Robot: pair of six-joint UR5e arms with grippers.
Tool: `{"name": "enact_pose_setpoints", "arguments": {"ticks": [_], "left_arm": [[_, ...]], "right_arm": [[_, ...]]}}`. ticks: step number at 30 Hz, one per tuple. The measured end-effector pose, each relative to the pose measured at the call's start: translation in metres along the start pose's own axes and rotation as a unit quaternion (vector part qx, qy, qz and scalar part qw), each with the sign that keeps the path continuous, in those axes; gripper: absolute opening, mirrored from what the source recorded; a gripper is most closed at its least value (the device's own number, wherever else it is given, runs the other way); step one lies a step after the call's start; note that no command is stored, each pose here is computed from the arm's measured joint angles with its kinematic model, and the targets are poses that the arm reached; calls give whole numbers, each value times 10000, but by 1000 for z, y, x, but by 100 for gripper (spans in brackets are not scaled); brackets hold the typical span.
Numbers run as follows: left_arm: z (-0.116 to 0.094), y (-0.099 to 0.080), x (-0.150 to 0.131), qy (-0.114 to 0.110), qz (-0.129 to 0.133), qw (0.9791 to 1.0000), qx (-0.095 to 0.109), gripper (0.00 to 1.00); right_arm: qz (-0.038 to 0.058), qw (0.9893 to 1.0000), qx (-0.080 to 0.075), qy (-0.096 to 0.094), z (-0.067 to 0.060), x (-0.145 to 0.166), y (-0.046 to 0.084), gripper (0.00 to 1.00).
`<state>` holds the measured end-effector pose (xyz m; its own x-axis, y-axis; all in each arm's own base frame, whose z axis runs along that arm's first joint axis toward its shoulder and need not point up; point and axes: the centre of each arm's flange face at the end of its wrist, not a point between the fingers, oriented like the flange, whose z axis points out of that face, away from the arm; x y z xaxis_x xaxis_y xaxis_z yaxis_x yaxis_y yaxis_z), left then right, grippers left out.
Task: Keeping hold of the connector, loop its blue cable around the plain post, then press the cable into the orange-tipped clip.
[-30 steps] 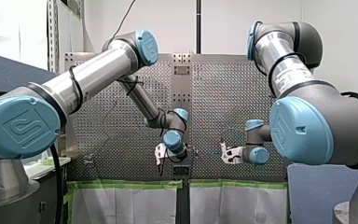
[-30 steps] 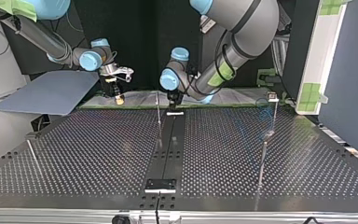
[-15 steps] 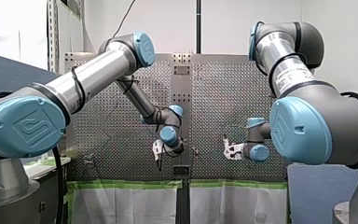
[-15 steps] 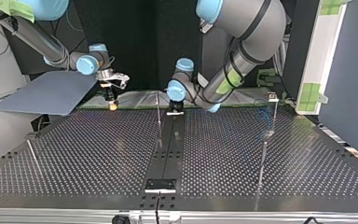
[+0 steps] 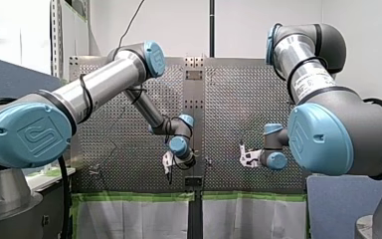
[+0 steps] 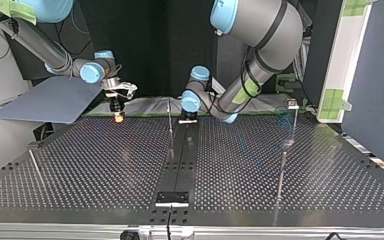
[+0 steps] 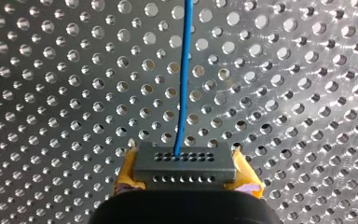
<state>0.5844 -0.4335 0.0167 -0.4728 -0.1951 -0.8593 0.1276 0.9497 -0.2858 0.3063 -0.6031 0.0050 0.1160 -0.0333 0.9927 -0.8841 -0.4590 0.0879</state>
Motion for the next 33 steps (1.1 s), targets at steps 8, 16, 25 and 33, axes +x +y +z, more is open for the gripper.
{"name": "enact_pose_setpoints", "arguments": {"ticks": [8,16,25,33], "left_arm": [[7,5,-7,-27,-104,9999,10,0],[10,12,-10,-55,-135,9999,-58,0],[17,24,-18,-162,-231,9995,-103,0],[23,34,-26,-307,-315,9990,-125,0]], "right_arm": [[129,9999,-44,-24,13,-3,5,0],[-4,9991,-161,-386,23,-31,10,0],[79,9986,-197,-484,33,-31,18,0],[56,9992,-232,-315,49,-16,28,0]]}}
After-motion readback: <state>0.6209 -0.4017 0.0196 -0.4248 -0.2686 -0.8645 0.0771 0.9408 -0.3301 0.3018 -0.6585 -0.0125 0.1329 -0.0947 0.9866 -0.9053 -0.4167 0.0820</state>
